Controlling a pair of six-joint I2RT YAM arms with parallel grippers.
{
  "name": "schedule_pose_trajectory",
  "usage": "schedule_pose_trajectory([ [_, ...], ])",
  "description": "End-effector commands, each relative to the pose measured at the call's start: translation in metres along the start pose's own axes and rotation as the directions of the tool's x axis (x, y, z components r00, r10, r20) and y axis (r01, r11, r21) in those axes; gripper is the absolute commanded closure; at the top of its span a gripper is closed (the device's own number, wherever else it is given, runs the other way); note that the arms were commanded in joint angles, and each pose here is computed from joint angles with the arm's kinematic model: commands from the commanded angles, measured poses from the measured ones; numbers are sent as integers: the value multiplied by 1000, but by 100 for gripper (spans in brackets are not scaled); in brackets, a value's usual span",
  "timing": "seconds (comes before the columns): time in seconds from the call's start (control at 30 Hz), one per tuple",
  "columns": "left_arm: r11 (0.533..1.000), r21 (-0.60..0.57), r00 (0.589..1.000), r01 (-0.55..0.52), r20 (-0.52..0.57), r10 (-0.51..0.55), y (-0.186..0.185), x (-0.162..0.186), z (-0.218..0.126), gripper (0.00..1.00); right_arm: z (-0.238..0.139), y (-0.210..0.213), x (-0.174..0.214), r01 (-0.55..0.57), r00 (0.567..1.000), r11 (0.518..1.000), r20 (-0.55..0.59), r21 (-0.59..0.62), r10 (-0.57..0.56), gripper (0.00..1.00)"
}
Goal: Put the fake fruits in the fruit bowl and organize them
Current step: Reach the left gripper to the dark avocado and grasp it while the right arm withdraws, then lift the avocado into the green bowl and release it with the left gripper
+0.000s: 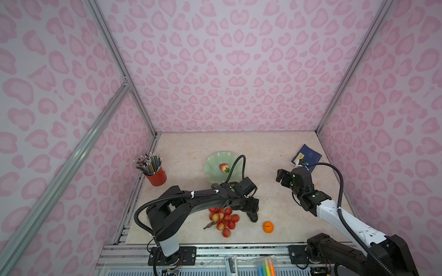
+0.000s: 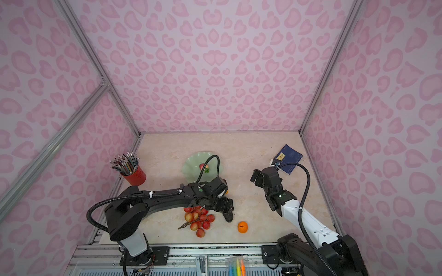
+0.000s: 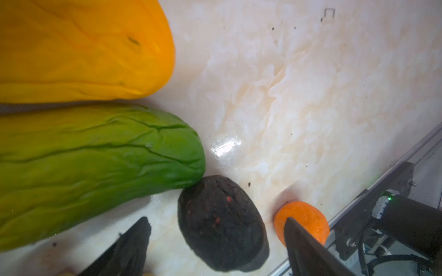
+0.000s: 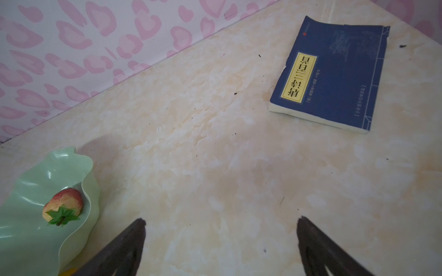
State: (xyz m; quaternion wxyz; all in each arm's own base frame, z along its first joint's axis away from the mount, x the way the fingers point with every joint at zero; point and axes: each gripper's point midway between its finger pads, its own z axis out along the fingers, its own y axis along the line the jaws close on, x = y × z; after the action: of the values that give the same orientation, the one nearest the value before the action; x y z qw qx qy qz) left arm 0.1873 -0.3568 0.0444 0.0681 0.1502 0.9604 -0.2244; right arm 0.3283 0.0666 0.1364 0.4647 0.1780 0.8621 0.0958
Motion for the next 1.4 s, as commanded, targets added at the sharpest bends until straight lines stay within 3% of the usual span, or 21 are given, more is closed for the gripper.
schedule_pose_trajectory([
  [0.0,1000,22,999,-8,-41,9,-4,3,11,19,2,-1,1,-9,1000,1000,6,1,9,2],
  [0.23,999,46,999,-28,-34,29,-10,1,11,54,3,-2,0,-13,1000,1000,9,4,13,2],
  [0.33,996,74,999,-49,-12,50,-18,-4,2,62,6,-1,0,-16,1000,1000,6,2,16,2],
  [0.5,986,93,983,-139,135,126,-36,-31,-48,63,9,3,-3,-13,1000,1000,4,0,13,2],
  [0.6,986,71,964,-150,231,130,-26,-56,-85,63,11,6,-5,-5,1000,1000,0,-2,5,2],
  [0.9,991,-130,922,43,387,10,102,-134,-145,62,16,14,-2,15,998,1000,-59,-12,-15,3],
  [1.0,967,-210,919,143,391,-51,144,-150,-148,62,14,15,0,23,997,1000,-74,-11,-24,3],
  [1.1,956,-216,921,198,374,-106,168,-160,-138,62,14,13,3,22,996,1000,-81,-9,-23,3],
  [1.37,940,-249,941,232,302,-152,199,-173,-97,61,10,8,8,33,994,999,-105,5,-33,3],
])
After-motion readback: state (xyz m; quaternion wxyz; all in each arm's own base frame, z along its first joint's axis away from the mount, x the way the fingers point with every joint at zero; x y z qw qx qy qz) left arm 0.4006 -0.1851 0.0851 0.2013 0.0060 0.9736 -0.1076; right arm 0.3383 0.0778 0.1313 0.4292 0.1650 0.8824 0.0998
